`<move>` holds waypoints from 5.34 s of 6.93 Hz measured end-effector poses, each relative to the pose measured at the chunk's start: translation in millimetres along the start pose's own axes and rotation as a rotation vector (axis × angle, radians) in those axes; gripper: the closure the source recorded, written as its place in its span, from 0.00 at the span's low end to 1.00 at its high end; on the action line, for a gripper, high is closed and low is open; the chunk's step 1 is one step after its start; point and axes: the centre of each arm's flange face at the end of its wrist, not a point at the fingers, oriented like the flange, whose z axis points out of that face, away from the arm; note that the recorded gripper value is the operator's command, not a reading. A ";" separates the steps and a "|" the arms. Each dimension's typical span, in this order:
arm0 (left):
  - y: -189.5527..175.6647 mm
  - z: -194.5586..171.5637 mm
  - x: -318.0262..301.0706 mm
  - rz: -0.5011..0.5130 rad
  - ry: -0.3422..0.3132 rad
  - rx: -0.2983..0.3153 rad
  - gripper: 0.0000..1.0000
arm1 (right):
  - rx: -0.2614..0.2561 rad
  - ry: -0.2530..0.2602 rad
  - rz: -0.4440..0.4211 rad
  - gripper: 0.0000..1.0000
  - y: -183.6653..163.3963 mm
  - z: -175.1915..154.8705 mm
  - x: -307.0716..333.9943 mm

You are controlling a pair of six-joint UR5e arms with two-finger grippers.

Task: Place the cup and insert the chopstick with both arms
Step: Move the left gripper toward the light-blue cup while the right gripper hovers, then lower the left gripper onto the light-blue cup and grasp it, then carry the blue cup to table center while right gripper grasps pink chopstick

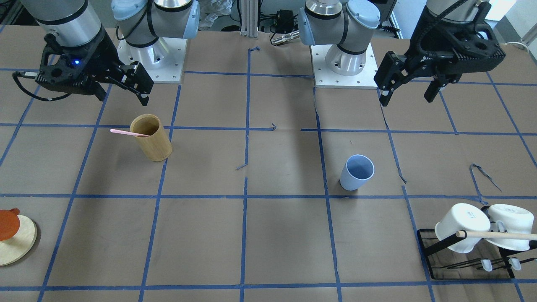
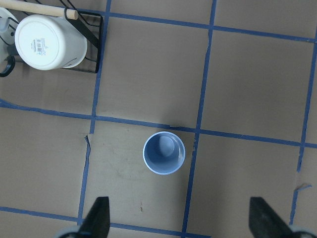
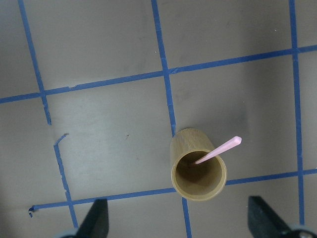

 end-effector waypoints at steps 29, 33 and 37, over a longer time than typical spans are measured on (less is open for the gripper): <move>54.4 223.3 152.7 -0.096 0.133 -0.105 1.00 | -0.098 0.077 0.133 0.56 -42.5 114.1 60.4; 29.3 246.2 235.2 -0.130 0.114 -0.078 1.00 | -0.104 0.072 0.132 1.00 -41.6 115.6 59.9; -7.2 298.3 262.6 -0.139 0.095 -0.045 0.74 | -0.088 0.058 0.130 1.00 -42.6 107.6 57.8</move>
